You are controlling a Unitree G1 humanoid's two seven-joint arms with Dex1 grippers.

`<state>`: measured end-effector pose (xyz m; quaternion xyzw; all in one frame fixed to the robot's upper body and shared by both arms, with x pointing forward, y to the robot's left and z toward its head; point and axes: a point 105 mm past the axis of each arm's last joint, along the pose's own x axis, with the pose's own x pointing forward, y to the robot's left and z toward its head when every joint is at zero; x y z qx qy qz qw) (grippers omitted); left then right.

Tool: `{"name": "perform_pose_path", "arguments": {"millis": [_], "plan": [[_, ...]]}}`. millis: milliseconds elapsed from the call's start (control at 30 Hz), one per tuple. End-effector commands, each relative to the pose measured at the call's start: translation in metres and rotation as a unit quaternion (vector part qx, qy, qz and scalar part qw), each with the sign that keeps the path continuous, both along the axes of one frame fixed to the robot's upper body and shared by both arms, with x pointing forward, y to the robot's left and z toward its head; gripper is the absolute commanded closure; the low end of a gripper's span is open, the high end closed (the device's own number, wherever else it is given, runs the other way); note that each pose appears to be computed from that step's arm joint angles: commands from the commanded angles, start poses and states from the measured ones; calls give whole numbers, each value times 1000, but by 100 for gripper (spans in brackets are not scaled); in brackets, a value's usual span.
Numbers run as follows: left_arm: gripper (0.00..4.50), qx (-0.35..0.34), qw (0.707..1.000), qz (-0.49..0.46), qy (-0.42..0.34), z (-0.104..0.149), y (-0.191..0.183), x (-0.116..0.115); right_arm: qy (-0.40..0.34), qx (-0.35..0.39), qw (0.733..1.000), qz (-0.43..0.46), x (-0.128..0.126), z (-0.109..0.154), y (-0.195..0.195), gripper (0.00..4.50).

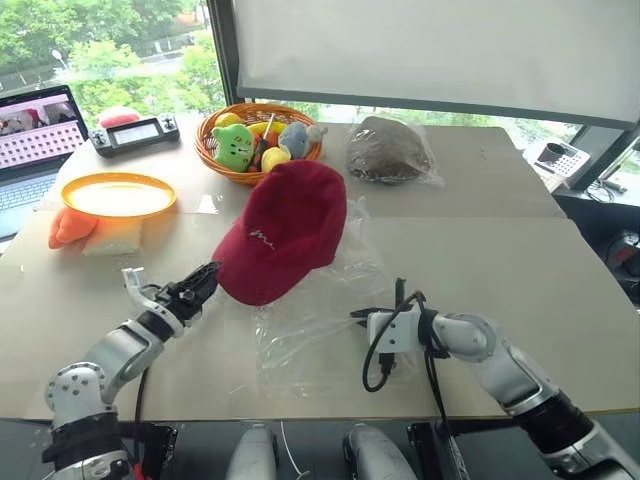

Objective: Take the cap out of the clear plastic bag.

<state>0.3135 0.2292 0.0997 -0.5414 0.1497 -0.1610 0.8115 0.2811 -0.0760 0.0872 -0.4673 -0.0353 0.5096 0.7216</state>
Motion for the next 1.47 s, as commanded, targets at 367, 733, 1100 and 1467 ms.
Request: {"name": "perform_pose_path", "arguments": {"millis": [367, 733, 1100, 1467], "plan": [[0, 85, 993, -59, -56, 12, 1, -6, 122, 139, 982, 39, -38, 58, 3, 28], [0, 334, 927, 99, -143, 68, 97, 14, 104, 437, 880, -156, 17, 151, -86, 28], [0, 528, 794, 269, -133, 41, 82, 33, -7, 417, 754, -508, 64, 58, -148, 28], [0, 534, 786, 285, -127, 29, 75, 35, -6, 414, 742, -528, 58, 30, -150, 28]]}}
